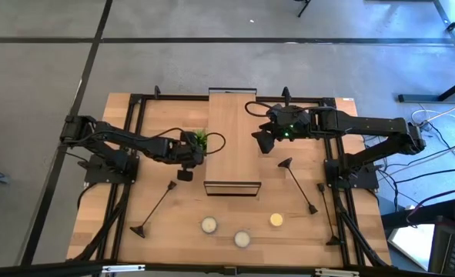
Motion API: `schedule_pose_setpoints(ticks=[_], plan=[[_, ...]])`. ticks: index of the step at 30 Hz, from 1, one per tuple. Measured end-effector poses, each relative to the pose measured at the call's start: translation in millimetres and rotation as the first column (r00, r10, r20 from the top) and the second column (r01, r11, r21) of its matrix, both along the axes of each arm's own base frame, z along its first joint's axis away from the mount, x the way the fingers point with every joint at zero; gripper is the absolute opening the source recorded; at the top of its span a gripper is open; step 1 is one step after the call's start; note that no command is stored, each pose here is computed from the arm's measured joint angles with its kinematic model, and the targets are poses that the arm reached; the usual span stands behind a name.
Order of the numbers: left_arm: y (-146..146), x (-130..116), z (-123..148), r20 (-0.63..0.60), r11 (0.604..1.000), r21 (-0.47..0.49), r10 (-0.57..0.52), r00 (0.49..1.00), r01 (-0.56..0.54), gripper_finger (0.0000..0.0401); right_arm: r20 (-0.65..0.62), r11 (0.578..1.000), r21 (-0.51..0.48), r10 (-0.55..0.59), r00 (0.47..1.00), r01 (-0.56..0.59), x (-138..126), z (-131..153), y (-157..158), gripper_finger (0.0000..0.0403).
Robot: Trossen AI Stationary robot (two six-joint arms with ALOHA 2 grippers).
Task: Pick & Place candle stick holders
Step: Put the flower vase on the shelf
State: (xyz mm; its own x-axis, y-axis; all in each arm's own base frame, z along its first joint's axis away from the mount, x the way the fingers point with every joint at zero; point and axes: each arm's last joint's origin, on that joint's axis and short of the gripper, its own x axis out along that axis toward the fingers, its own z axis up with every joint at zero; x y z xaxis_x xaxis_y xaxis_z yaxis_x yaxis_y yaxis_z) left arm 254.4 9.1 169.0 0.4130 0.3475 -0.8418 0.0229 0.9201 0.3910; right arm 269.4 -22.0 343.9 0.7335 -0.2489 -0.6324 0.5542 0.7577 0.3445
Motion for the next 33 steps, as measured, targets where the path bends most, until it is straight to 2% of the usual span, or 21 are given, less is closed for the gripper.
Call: schedule_pose_setpoints(ticks=[4,7,10,14,20,24,27,30,33], plan=[[0,0,3,-0.013,1.0,0.002,0.006,1.0,-0.006,0.0052,0.002,1.0,0.005,-0.005,1.0,0.005,0,0,0,0.0238],[-1,0,5,-0.025,0.999,-0.031,0.007,1.0,-0.008,0.0011,0.002,1.0,0.005,-0.005,1.0,0.005,0,0,0,0.0238],[-1,0,9,-0.037,0.997,-0.048,0.054,0.998,-0.056,0.0005,0.002,1.0,0.005,-0.005,1.0,0.005,0,0,0,0.0238],[0,-6,17,-0.08,0.981,-0.057,0.183,0.98,-0.187,0.0004,0.002,1.0,0.005,-0.005,1.0,0.005,0,0,0,0.0238],[1,-20,47,0.013,0.943,-0.09,0.324,0.946,-0.322,0.0003,0.005,1.0,0.005,-0.005,1.0,0.005,0,0,0,0.0238],[3,-36,83,0.102,0.92,-0.093,0.389,0.915,-0.381,0.0003,0.004,1.0,0.005,-0.005,1.0,0.005,0,0,0,0.0238],[5,-43,109,0.158,0.914,-0.17,0.393,0.906,-0.367,0.0003,0.002,1.0,0.005,-0.005,1.0,0.005,0,0,0,0.0238],[7,-42,137,0.22,0.915,-0.276,0.358,0.907,-0.294,0.0003,-0.002,1.0,0.001,-0.004,1.0,0.004,0,0,0,0.0238],[9,-32,160,0.26,0.934,-0.283,0.293,0.92,-0.217,0.0002,-0.048,0.999,0.03,-0.027,0.998,0.029,-4,-4,0,0.0238]])
